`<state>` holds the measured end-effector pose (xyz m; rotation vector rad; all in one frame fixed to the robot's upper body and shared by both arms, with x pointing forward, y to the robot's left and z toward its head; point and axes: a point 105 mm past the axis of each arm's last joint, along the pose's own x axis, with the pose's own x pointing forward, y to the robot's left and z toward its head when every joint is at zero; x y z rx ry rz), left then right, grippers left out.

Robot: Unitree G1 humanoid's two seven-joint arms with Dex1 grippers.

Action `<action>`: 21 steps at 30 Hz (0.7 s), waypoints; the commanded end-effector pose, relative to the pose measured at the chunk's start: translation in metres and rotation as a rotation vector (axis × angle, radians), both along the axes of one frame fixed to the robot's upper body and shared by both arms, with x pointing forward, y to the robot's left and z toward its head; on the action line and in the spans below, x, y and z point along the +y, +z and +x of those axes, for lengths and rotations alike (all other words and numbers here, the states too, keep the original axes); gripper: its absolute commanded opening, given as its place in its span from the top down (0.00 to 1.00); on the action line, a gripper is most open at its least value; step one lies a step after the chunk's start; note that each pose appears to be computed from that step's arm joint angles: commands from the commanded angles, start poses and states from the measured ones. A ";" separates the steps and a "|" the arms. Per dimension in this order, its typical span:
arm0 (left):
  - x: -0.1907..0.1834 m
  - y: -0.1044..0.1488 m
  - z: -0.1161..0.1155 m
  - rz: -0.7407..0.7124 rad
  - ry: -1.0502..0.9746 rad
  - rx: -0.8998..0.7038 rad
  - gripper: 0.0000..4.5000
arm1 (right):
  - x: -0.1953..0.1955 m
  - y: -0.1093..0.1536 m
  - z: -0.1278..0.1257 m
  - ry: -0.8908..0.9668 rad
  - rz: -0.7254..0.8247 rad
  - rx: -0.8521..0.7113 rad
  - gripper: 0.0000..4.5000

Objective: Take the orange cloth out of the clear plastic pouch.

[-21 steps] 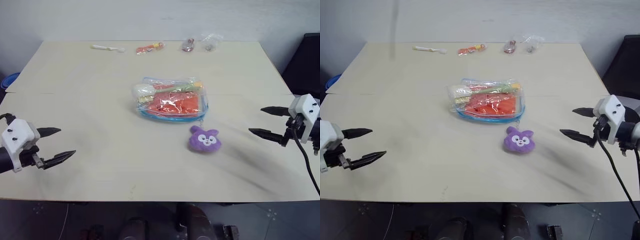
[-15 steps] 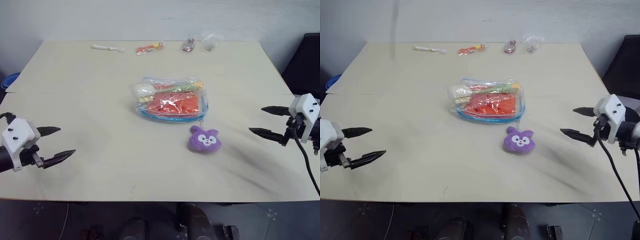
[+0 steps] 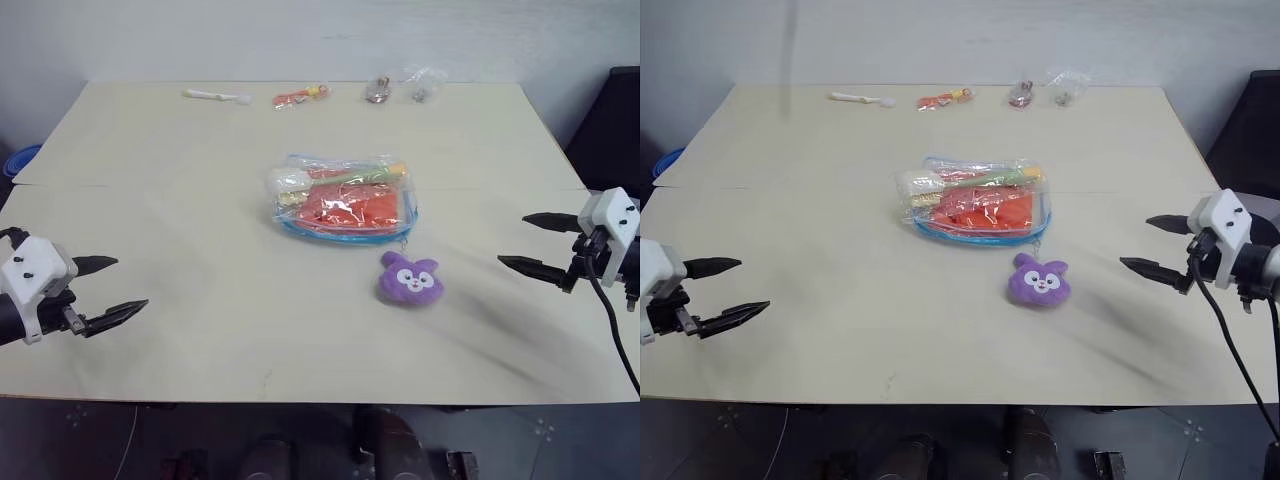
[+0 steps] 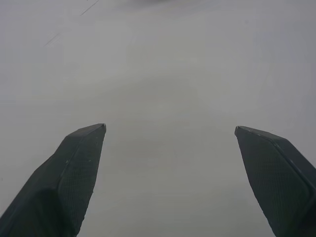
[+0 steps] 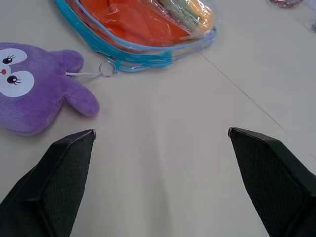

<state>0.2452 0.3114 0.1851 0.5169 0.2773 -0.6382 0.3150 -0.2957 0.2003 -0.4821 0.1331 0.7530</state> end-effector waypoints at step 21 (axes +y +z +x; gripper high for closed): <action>-0.104 0.050 0.083 0.031 -0.349 -0.177 0.01 | 0.103 0.029 -0.029 0.314 0.091 -0.083 0.00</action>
